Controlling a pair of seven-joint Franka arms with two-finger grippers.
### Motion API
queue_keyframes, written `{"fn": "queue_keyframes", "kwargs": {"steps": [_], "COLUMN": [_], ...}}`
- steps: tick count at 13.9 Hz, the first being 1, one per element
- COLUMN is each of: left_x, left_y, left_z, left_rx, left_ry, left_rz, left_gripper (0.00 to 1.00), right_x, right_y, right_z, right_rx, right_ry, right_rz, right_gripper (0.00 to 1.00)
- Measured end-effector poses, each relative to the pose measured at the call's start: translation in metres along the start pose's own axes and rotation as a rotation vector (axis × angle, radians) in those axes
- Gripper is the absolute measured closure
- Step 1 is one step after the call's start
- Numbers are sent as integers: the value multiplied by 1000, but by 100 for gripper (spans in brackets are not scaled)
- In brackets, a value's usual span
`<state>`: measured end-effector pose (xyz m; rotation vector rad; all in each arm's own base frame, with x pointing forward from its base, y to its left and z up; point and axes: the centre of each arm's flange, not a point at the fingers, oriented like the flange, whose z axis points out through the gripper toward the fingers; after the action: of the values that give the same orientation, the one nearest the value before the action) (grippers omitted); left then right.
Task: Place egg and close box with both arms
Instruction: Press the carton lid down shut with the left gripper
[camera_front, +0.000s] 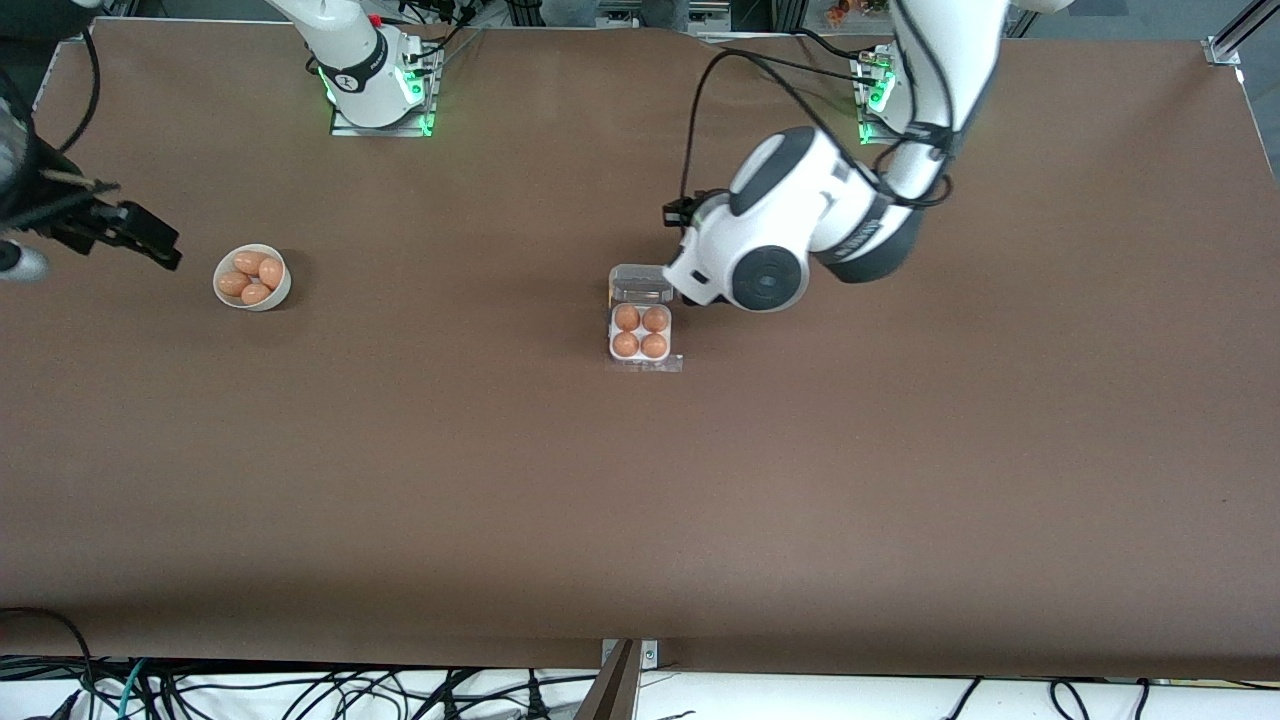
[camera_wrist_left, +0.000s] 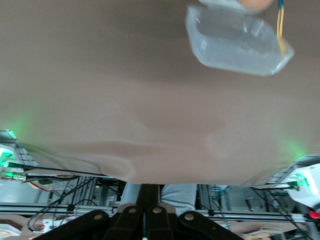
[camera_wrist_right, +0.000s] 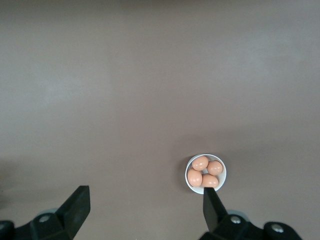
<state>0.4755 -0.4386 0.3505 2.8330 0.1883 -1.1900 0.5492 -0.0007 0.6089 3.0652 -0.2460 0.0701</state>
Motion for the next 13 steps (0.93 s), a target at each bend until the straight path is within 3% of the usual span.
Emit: {"fn": "queue_keyframes", "kwargs": {"steps": [5,8,13], "left_x": [24,42,58], "left_y": [37,50,60], "left_z": [40,62,69], "left_rx": [0,-17,-70], "left_ry": [22,48,112], "left_rz": [17,12,6], "left_gripper": [99,99,99], "right_x": [3,8,12], "right_y": [18,8,10], "right_z": [-1,2,13], "right_rx": [0,5,2], "right_ry": [18,63,47], "right_rz": [-108,-125,-123], "right_gripper": [0,0,0]}}
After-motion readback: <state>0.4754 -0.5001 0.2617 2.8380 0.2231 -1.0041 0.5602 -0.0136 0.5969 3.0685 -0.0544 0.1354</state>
